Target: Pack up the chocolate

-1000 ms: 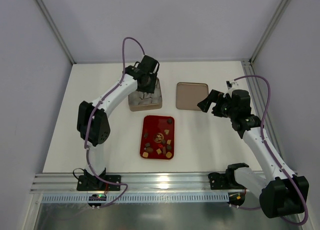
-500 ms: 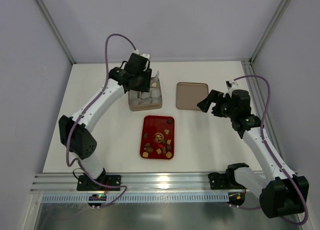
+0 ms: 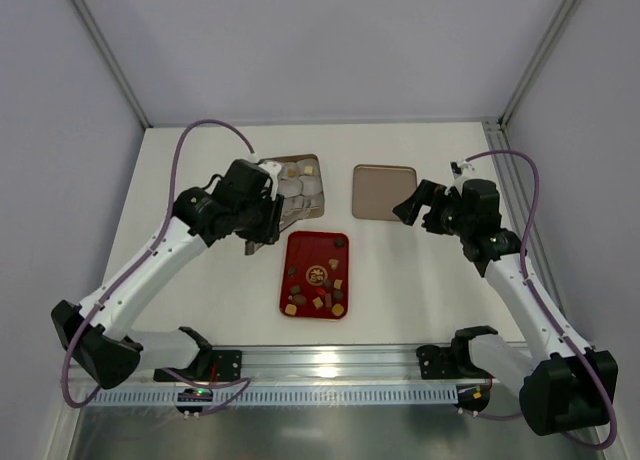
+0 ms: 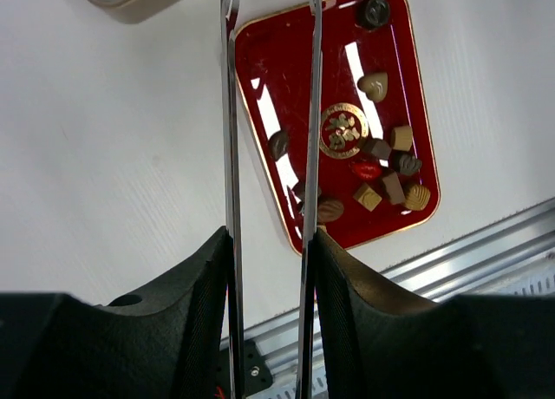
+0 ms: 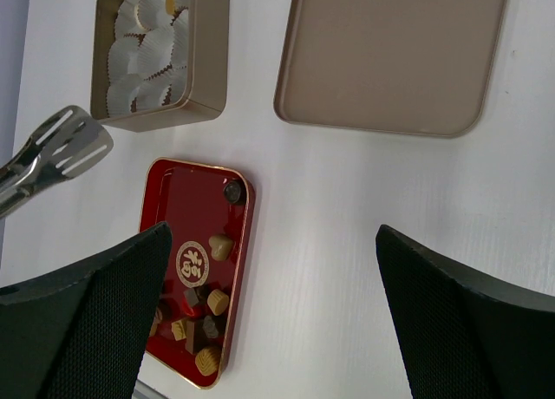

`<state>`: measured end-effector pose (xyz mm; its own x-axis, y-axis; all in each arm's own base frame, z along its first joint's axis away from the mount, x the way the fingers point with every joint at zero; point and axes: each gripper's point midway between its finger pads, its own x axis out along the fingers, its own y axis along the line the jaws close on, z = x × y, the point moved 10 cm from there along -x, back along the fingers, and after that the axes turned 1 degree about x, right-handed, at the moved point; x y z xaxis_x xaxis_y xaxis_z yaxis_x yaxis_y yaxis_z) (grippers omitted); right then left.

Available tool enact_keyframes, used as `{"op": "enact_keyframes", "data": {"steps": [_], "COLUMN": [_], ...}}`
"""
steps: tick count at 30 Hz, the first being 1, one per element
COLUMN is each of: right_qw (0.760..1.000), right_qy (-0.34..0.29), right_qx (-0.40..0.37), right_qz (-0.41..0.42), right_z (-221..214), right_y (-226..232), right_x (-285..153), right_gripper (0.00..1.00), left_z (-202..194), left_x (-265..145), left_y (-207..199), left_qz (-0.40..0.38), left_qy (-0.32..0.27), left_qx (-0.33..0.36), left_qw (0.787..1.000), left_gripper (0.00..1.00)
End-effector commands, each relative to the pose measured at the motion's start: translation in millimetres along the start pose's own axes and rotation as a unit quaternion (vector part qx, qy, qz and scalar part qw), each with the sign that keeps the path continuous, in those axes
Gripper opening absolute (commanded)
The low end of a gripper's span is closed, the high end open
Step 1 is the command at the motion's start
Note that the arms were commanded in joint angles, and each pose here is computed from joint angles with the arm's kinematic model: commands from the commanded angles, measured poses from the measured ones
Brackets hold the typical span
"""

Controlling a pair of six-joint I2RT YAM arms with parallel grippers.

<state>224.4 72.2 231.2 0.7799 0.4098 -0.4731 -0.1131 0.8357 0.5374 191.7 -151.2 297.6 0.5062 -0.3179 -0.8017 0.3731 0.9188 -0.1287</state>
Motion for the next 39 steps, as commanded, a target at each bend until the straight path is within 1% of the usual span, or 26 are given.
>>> {"op": "enact_keyframes", "data": {"steps": [1, 9, 11, 13, 24, 32, 39], "right_qw": [1.0, 1.0, 1.0, 1.0, 1.0, 1.0, 1.0], "right_qy": [-0.012, -0.012, -0.012, -0.01, -0.01, -0.012, -0.012], "right_qx": [-0.012, -0.014, -0.015, -0.015, -0.016, -0.017, -0.017], "right_qz": [0.014, 0.013, 0.013, 0.013, 0.011, 0.012, 0.012], "right_z": [6, 5, 4, 3, 3, 4, 4], "right_y": [5, 5, 5, 5, 5, 6, 6], "right_x": [1, 0, -1, 0, 0, -2, -1], "right_gripper": [1.0, 1.0, 1.0, 1.0, 1.0, 1.0, 1.0], "left_z": [-19, -64, -72, -78, -88, -89, -85], "left_x": [-16, -18, -18, -17, -9, -5, -8], "left_y": [-6, -14, -18, -20, -21, -24, -27], "left_qz": [-0.02, 0.002, 0.002, 0.018, 0.05, 0.042, 0.036], "left_qy": [0.014, 0.078, 0.088, 0.096, 0.116, 0.121, 0.11], "left_qx": [0.012, 0.052, 0.062, 0.072, 0.089, 0.096, 0.095], "left_qw": [1.0, 0.996, 0.994, 0.993, 0.988, 0.987, 0.989], "left_gripper": [0.41, 0.41, 0.41, 0.4, 0.4, 0.4, 0.39]}}
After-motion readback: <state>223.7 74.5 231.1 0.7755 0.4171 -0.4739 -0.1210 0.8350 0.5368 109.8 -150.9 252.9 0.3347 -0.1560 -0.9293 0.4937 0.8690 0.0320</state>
